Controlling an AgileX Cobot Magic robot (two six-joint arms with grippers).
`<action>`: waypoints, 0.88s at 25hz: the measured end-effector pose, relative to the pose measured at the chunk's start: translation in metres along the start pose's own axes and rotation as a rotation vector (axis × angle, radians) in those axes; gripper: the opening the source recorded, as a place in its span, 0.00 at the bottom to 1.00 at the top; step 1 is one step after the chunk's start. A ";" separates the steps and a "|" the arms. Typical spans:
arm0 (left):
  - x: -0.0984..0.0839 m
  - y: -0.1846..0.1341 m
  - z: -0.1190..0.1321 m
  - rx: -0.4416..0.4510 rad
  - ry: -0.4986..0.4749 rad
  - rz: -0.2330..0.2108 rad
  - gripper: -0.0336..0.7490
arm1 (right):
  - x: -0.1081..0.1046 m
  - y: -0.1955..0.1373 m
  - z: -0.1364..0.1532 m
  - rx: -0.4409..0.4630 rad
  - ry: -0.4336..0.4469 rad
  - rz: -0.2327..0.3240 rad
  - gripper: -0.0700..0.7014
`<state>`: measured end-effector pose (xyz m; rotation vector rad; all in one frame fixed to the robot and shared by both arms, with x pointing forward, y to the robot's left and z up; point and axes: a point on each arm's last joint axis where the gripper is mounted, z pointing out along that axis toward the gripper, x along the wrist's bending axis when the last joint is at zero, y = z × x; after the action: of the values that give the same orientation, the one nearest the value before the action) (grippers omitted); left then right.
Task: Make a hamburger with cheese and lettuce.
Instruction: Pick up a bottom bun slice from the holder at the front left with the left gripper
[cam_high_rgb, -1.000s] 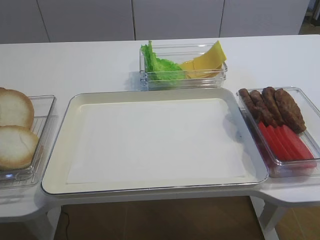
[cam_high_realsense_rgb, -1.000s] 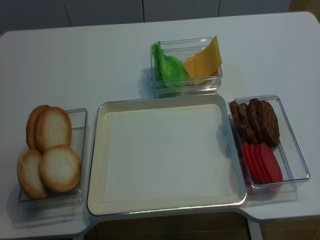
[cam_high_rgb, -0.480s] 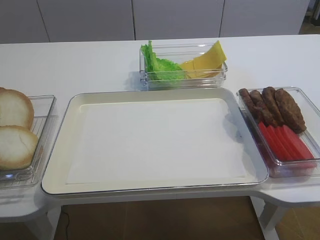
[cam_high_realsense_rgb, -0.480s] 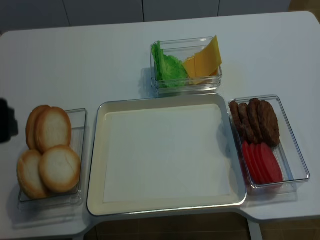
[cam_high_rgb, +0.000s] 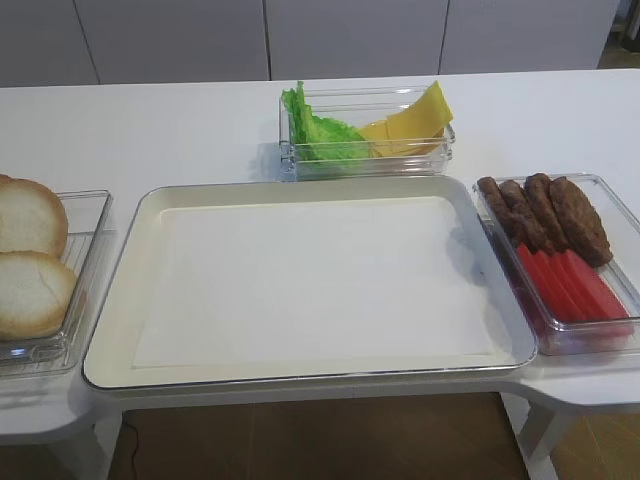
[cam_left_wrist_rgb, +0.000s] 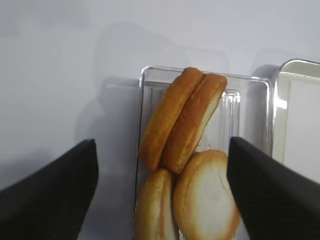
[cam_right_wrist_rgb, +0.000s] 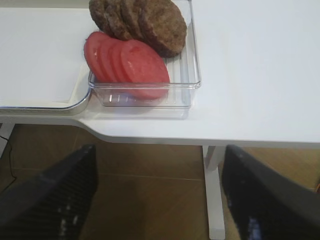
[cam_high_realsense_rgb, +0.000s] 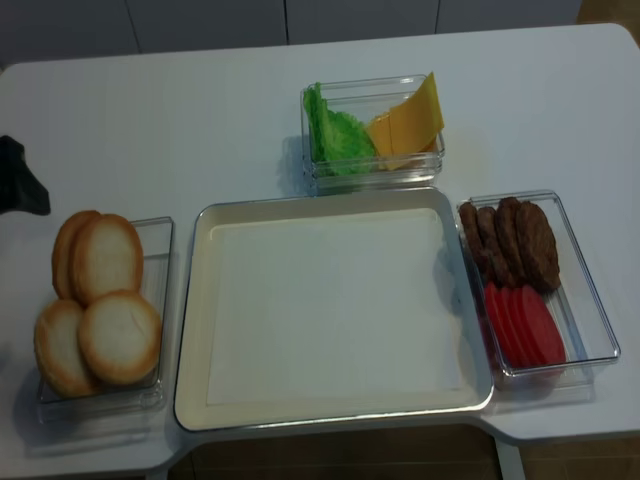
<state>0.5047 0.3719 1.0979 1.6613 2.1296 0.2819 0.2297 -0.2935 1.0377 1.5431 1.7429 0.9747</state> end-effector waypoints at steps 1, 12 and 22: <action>0.001 0.003 0.004 0.010 -0.005 0.020 0.79 | 0.000 0.000 0.000 0.000 0.000 0.000 0.86; 0.012 0.023 0.049 0.087 -0.025 0.270 0.73 | 0.000 0.000 0.000 0.000 0.000 0.000 0.86; 0.012 0.023 0.050 0.094 -0.044 0.465 0.68 | 0.000 0.000 0.000 0.000 0.000 -0.002 0.86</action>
<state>0.5450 0.3846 1.0604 2.1854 1.7248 0.2791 0.2297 -0.2935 1.0377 1.5410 1.7442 0.9737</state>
